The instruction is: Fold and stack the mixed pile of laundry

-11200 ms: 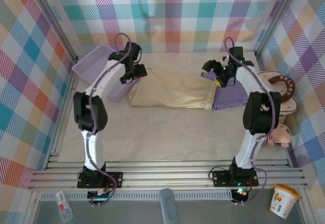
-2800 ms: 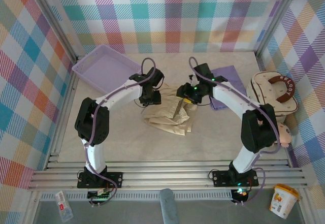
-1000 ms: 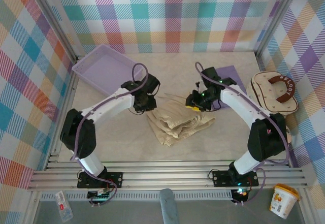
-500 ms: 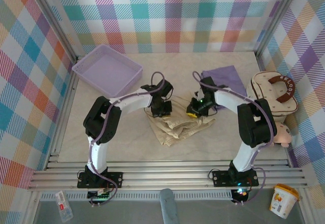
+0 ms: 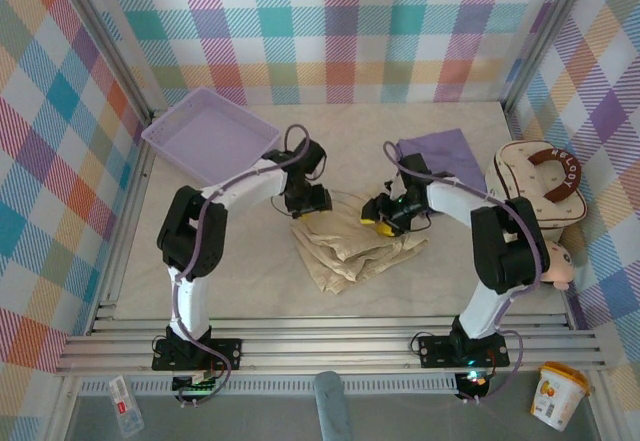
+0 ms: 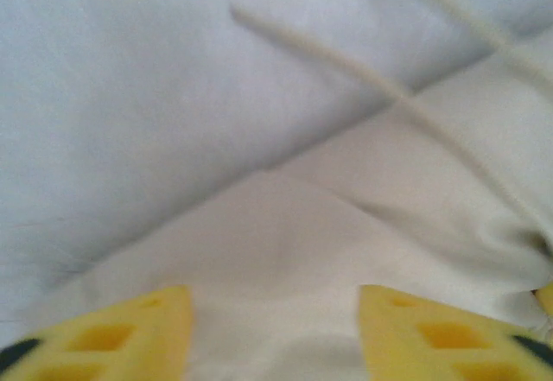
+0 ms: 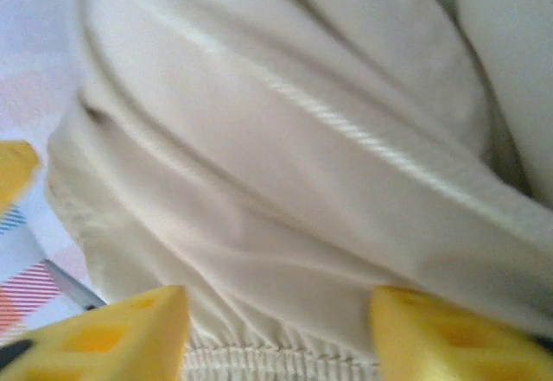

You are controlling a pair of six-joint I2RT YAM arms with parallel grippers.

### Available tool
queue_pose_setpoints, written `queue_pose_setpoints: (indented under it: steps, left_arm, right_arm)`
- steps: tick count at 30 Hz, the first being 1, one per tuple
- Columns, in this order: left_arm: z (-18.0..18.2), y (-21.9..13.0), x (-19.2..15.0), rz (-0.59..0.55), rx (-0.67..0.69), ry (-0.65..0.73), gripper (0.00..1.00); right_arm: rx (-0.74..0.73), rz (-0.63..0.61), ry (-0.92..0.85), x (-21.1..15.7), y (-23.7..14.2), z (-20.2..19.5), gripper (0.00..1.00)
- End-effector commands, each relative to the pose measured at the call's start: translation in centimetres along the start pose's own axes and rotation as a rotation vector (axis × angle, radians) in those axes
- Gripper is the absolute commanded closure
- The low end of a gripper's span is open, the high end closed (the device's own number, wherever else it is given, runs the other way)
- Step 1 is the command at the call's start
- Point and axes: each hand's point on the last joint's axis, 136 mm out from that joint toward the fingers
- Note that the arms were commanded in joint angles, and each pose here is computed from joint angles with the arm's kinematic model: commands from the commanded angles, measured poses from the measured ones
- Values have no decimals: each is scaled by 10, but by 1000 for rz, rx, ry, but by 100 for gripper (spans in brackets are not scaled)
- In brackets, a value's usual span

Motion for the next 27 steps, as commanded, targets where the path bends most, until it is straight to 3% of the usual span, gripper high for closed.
queue_pose_setpoints:
  steps: [1,4,6,8,10,14,22,25,27]
  left_arm:
    - [19,-42,3,-28,38,-20,37]
    - [35,-45,-13,7,28,-63,27]
    - [42,-40,-28,39,8,-95,25]
    - [45,-28,-44,81,-51,-149,16]
    - [44,-17,-56,108,-110,-211,7]
    - [37,1,-62,104,-128,-211,6]
    - [19,35,-60,110,-155,-226,6]
    - [21,46,-63,118,-135,-236,12]
    - [22,50,-62,116,-127,-242,21]
  right_arm:
    - [-175,-60,-113,14,-29,-11,25]
    - [-279,-76,-220,29,-35,-23,0]
    - [-343,-61,-281,36,-33,-34,0]
    - [-409,-53,-329,42,-31,-48,1]
    - [-411,-47,-360,46,-23,-54,1]
    - [-340,-13,-390,44,-1,-54,1]
    - [-180,43,-332,12,24,-46,2]
    - [-157,51,-291,-1,27,-45,11]
    - [-141,55,-264,-6,30,-46,21]
Point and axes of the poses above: each hand's point on the last joint's axis, 136 mm out from that joint toward the fingers, its own y axis out along the fingers, its own z axis along the line the jaws close on, x = y × z, and after that the axes turned 9 degrees about -y, right-handed
